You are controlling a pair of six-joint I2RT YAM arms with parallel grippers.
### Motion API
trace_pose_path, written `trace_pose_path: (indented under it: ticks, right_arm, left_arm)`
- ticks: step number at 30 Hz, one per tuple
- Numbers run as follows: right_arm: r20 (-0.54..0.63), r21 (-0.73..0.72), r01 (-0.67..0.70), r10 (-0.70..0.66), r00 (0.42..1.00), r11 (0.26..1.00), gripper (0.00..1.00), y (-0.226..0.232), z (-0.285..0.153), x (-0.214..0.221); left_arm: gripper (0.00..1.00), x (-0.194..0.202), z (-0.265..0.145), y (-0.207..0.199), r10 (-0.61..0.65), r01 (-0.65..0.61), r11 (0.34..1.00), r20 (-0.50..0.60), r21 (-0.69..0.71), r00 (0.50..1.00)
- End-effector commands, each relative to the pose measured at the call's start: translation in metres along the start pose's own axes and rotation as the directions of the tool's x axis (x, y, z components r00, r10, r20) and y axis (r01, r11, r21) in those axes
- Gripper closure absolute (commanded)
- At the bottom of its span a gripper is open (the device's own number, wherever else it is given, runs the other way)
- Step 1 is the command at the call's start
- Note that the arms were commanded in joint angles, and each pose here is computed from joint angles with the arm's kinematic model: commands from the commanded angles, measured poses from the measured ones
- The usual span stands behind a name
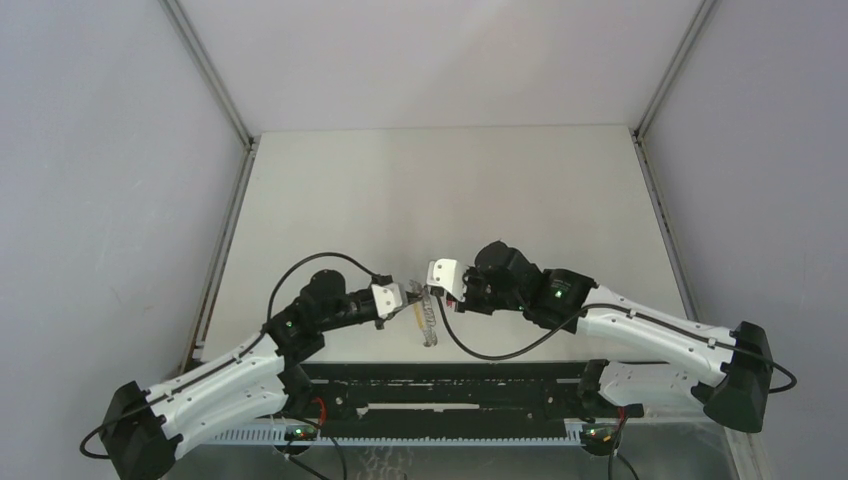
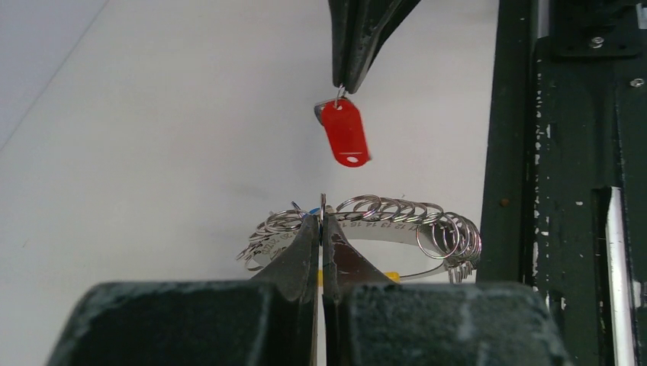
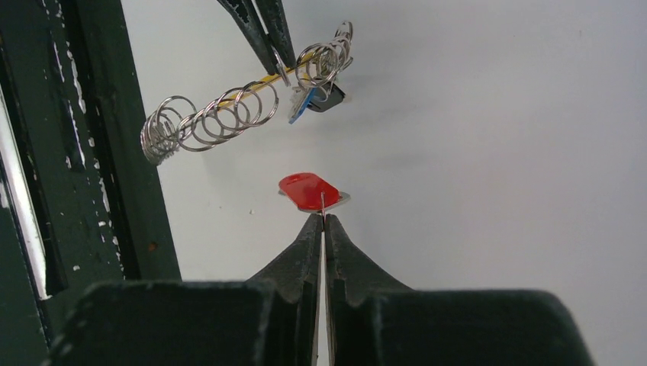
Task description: Put the keys on the keyring
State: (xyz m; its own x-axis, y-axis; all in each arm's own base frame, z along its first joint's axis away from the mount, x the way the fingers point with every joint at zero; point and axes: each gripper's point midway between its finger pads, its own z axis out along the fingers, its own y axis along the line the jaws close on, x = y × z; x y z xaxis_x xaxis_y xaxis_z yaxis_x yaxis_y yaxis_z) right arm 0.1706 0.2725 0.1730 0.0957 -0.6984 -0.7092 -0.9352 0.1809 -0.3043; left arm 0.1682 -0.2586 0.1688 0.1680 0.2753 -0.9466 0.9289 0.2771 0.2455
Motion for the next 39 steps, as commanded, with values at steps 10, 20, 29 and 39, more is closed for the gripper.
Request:
trace_pose_path:
  ticks: [10,20,29,39]
  right_arm:
    - [-0.138,-0.028,0.039,-0.042,0.990,0.999,1.00,0.000,-0.016,0.007]
    - [-0.458,-0.132,-0.079,0.010,0.889,0.988,1.00,0.025,-0.017,0.071]
    - [-0.670,-0.204,-0.215,0.024,0.742,0.955,1.00,0.034,0.000,0.112]
    - [-0.757,-0.237,-0.285,0.007,0.654,0.929,1.00,0.028,0.054,0.135]
  left_arm:
    - [1.00,-0.025,-0.008,0.033,0.028,-0.018,0.981,0.047,-0.193,0.999]
    - [1.00,-0.007,-0.057,0.091,-0.102,0.150,0.774,0.112,-0.615,0.988]
    - [1.00,0.002,-0.093,0.110,-0.105,0.199,0.618,0.170,-0.760,0.980]
    - [1.00,0.001,-0.108,0.115,-0.092,0.219,0.562,0.203,-0.798,0.975]
